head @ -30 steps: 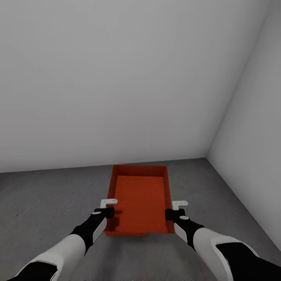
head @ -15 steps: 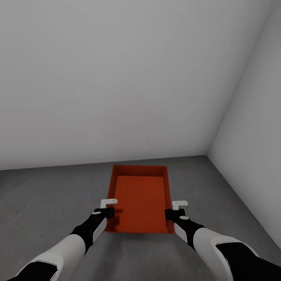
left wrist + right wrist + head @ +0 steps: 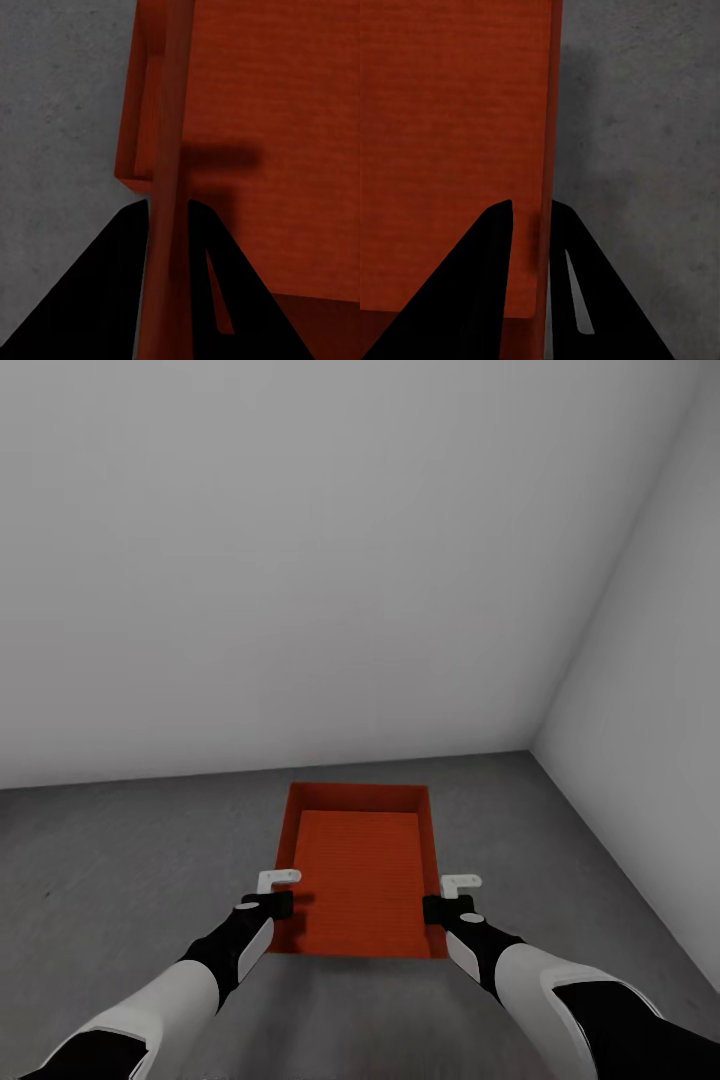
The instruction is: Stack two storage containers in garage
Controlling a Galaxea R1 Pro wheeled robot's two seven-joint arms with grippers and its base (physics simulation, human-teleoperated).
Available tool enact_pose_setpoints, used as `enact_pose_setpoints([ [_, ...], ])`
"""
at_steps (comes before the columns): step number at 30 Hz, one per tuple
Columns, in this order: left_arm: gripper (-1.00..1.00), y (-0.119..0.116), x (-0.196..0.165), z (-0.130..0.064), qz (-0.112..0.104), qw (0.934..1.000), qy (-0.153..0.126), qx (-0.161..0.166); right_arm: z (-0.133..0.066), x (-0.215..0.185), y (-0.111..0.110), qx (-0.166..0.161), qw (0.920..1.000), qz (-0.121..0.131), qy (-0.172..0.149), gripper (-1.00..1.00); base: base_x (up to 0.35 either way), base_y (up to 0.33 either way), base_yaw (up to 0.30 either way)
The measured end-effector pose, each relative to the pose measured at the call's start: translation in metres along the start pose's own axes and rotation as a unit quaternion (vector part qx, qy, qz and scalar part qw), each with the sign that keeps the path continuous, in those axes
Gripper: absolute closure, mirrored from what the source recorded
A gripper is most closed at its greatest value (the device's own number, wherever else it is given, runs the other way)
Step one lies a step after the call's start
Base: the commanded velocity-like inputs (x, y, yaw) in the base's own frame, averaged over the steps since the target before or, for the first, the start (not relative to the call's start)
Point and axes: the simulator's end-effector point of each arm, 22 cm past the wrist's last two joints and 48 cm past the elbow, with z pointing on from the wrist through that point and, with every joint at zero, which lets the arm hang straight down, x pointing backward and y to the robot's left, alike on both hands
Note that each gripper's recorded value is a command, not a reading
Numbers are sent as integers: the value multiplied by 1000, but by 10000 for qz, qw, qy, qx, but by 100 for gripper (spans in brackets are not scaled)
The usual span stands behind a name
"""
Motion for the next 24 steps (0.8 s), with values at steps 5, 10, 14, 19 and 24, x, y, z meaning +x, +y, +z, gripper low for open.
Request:
enact_pose_setpoints([
  [5, 100, 0, 4, 3, 5, 10000, 40, -2, 2, 5, 0, -1, 10000, 3, 40, 100, 0, 0, 0],
  [10, 100, 0, 9, 5, 4, 10000, 78, -4, 4, 9, 0, -2, 10000, 0, 79, 100, 0, 0, 0],
  [14, 100, 0, 12, 7, 5, 9999, 111, -6, 6, 13, 0, -3, 9999, 1, 111, 100, 0, 0, 0],
  [19, 100, 0, 16, 9, 12, 9999, 151, -8, 8, 17, 0, -4, 9999, 4, 152, 100, 0, 0, 0],
  [24, 100, 1, 21, 12, 12, 9998, 193, -11, 10, 22, 0, -5, 9998, 3, 194, 100, 0, 0, 0],
])
